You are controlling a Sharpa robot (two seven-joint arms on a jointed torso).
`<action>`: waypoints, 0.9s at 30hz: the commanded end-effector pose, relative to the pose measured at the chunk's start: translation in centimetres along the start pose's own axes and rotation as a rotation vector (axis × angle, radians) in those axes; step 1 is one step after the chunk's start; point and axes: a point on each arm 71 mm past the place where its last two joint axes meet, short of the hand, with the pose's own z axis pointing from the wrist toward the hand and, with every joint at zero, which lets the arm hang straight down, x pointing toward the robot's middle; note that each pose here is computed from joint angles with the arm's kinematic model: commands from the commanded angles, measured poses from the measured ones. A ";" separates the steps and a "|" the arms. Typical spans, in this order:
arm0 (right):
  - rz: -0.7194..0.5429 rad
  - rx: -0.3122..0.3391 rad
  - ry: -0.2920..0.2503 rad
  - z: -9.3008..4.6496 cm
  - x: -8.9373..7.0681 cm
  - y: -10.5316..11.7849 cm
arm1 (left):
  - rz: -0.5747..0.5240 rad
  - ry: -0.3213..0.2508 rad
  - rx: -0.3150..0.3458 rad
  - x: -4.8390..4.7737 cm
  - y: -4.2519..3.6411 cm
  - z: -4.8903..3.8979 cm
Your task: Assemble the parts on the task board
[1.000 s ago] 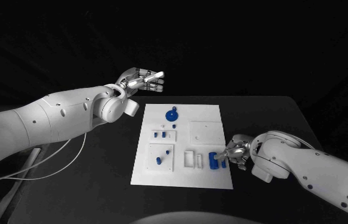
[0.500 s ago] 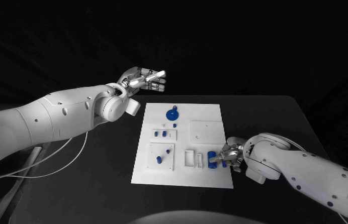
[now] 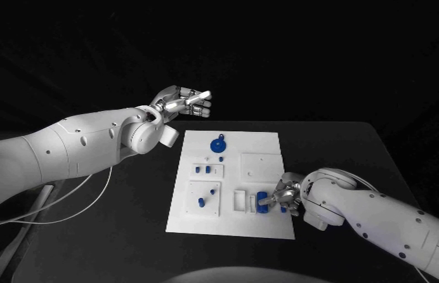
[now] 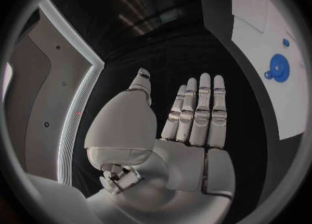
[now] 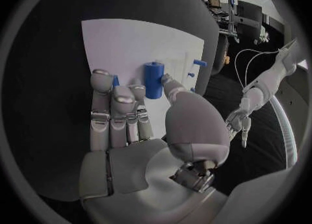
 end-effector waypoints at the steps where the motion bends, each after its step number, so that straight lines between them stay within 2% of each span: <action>1: -0.026 0.004 -0.019 0.5 0.6 0.0 | -0.004 0.034 0.001 0.42 -0.04 0.10; 13: -0.094 -0.015 -0.001 0.9 1.8 1.2 | -0.002 0.043 -0.004 0.56 -0.01 0.18; 27: -0.135 -0.022 -0.005 1.0 2.3 1.5 | 0.018 0.047 -0.006 0.54 0.03 0.21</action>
